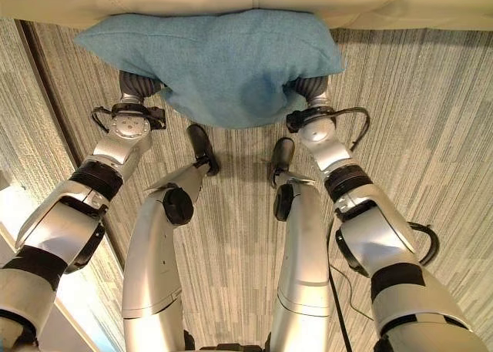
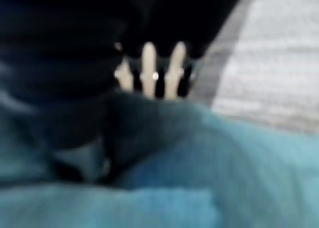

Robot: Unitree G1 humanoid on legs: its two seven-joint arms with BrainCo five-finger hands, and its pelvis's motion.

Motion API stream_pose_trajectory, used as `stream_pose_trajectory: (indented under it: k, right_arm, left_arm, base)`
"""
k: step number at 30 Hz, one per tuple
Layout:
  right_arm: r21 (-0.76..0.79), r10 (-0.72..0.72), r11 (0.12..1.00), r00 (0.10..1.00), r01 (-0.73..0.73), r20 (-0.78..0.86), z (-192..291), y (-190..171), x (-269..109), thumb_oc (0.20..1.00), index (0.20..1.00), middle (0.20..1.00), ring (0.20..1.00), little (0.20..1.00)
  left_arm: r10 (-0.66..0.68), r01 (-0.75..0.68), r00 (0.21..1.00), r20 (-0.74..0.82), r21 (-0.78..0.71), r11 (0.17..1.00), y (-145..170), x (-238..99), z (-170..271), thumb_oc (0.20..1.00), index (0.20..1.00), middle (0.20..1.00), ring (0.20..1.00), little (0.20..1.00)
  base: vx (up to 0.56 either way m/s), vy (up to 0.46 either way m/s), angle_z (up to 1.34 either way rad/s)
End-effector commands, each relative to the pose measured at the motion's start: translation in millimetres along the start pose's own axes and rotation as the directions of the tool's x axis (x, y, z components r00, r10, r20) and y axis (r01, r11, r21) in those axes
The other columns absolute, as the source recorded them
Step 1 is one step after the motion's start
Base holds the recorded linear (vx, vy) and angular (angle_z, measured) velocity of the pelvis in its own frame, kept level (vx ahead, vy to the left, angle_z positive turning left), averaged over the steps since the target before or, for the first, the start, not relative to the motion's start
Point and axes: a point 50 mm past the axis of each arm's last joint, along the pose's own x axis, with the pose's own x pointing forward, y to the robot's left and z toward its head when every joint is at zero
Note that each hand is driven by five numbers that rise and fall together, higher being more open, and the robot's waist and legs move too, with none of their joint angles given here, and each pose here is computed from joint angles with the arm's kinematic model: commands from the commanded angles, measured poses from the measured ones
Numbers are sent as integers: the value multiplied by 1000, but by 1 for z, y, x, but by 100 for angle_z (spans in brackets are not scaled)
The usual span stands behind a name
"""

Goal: Pick up all the scattered cushions and arrange them neatly on the sofa.

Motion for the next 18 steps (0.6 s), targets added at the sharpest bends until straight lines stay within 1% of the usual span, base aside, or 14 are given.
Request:
stream_pose_trajectory:
  k: [1, 5, 7, 10, 12, 18]
  right_arm:
    - [147, 250, 948, 946, -282, 205, 50, 77, -23, 200, 200, 200, 200, 200]
    - [146, 255, 946, 943, -289, 212, 46, 76, -27, 200, 200, 200, 200, 200]
    - [122, 243, 954, 945, -273, 221, 42, 67, -27, 200, 200, 200, 200, 200]
    - [150, 224, 954, 950, -260, 219, 37, 60, -30, 200, 200, 200, 200, 200]
    - [206, 199, 947, 955, -245, 219, 28, 51, -37, 200, 200, 200, 200, 200]
    - [269, 182, 935, 963, -232, 198, 1, 36, -65, 200, 200, 200, 200, 200]
  left_arm:
    - [-98, 165, 954, 285, -223, 961, -39, -9, 69, 200, 200, 200, 200, 200]
    - [-121, 195, 951, 285, -248, 949, -42, -16, 62, 200, 200, 200, 200, 200]
    - [-164, 240, 940, 298, -240, 941, -47, -25, 55, 200, 200, 200, 200, 200]
    - [-191, 263, 940, 282, -244, 934, -50, -31, 45, 200, 200, 200, 200, 200]
    - [-226, 299, 939, 260, -288, 910, -55, -46, 28, 200, 200, 200, 200, 200]
    - [-309, 370, 924, 225, -328, 869, -62, -80, -4, 200, 200, 200, 200, 200]
  base:
    - [0, 0, 0]
    - [-19, -19, 1]
    - [-95, -38, 8]
    - [-73, -3, 8]
    - [-70, -14, 3]
    - [-29, -6, 1]
